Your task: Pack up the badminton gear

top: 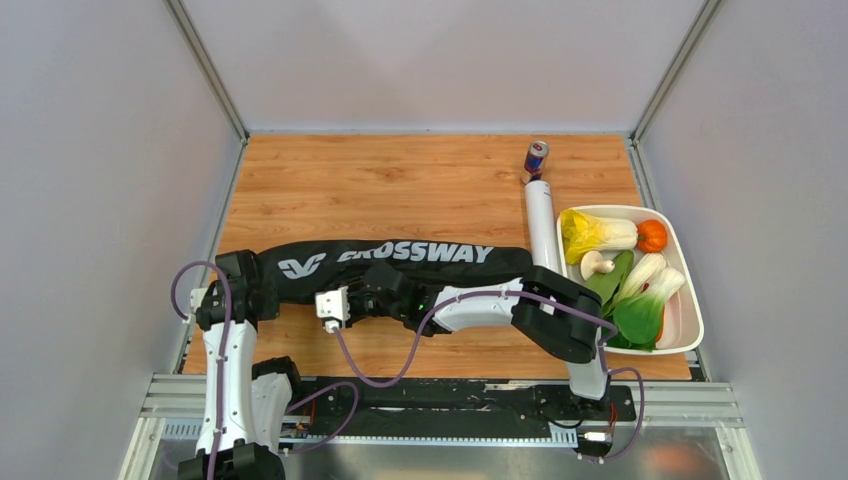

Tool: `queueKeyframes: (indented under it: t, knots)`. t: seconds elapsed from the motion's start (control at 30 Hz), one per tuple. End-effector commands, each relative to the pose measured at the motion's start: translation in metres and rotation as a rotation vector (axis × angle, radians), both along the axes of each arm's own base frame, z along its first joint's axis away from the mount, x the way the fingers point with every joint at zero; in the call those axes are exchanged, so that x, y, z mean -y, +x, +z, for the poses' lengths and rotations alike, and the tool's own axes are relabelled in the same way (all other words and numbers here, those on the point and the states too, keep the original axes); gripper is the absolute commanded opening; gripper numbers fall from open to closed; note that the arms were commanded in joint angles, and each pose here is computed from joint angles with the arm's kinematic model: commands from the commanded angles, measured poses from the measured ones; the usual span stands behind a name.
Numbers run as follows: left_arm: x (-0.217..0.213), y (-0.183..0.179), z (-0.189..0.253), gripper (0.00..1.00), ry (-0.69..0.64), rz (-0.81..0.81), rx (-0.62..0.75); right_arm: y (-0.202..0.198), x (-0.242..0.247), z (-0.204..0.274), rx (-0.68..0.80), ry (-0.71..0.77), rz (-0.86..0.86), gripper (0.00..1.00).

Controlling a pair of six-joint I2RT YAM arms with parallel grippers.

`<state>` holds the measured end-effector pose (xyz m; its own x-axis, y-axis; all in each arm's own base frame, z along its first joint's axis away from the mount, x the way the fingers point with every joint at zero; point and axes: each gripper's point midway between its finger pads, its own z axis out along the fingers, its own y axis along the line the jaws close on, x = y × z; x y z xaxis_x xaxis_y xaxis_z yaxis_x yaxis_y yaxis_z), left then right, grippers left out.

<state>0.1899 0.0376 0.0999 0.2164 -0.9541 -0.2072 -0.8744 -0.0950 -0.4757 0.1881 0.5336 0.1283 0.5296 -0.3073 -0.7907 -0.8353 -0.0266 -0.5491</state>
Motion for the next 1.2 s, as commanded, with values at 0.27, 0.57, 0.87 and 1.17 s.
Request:
queueKeyframes:
  t: [0.27, 0.57, 0.87, 1.17]
  knots:
    - [0.014, 0.001, 0.024, 0.00, -0.059, -0.029, 0.050, -0.005, -0.009, 0.024, 0.137, 0.082, 0.073, 0.36]
    - [0.013, -0.006, 0.025, 0.00, -0.046, -0.026, 0.034, -0.012, -0.010, 0.024, 0.182, 0.080, 0.135, 0.33]
    - [0.010, -0.011, 0.026, 0.00, -0.029, -0.020, 0.025, -0.015, -0.011, 0.019, 0.218, 0.068, 0.173, 0.30]
    - [0.014, -0.009, 0.025, 0.00, -0.035, -0.061, 0.020, -0.012, -0.006, 0.017, 0.299, 0.028, 0.186, 0.29]
